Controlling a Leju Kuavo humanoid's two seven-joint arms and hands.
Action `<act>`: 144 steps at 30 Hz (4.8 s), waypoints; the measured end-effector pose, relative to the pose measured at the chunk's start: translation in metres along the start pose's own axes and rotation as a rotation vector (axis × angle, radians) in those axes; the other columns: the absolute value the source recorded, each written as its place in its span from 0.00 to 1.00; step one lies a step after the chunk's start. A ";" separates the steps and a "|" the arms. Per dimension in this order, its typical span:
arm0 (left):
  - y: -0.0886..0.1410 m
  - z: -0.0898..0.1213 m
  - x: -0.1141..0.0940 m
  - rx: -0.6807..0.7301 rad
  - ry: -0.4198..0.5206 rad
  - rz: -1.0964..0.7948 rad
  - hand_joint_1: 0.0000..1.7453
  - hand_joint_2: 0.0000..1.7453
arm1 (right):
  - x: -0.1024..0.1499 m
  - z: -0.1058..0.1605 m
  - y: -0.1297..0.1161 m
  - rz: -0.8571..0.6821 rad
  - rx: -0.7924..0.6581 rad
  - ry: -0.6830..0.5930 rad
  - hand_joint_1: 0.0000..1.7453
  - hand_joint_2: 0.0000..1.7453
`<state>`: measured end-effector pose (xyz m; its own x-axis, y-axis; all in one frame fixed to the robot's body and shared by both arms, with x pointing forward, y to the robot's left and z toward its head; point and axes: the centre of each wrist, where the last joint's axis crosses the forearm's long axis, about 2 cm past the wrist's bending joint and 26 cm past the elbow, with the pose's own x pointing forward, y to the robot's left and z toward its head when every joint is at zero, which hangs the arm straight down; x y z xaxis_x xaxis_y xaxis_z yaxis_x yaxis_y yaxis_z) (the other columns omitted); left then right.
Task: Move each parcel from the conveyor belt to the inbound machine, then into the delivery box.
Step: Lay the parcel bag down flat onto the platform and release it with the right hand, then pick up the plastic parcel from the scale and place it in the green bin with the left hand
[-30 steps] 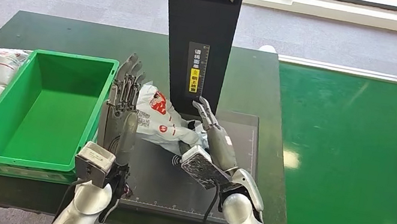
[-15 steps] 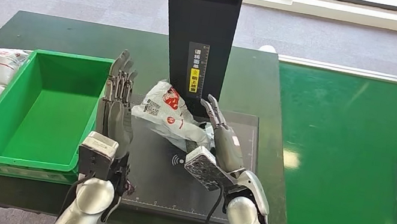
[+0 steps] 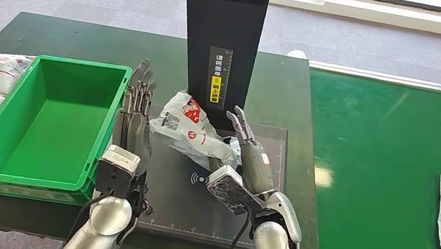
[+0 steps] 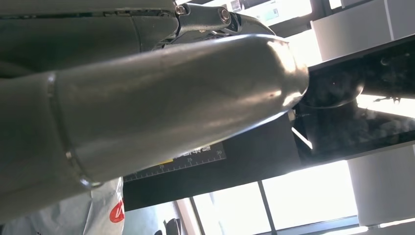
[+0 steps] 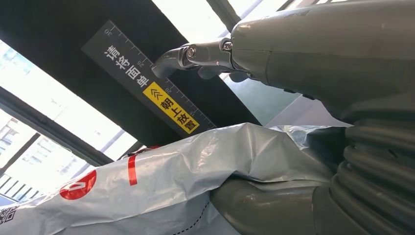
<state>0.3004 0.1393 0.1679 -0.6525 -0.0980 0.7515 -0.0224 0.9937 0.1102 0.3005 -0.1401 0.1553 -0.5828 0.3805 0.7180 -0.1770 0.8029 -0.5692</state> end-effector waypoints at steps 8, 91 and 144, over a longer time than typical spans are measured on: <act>-0.001 0.000 -0.001 -0.002 0.004 0.001 0.00 0.00 | 0.000 0.000 0.000 0.000 -0.002 -0.001 0.00 1.00; 0.043 0.103 -0.038 -0.856 0.326 -0.782 0.00 1.00 | 0.037 0.017 -0.068 -0.135 -0.466 -0.327 0.00 1.00; 0.050 0.084 -0.024 -0.671 0.001 -0.719 1.00 1.00 | 0.027 0.017 -0.076 -0.150 -0.516 -0.366 0.00 1.00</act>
<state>0.2509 0.1963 0.1008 -0.6514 -0.6673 0.3612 0.0212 0.4598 0.8878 0.2844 -0.1981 0.2112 -0.8299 0.1396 0.5401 0.0731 0.9871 -0.1427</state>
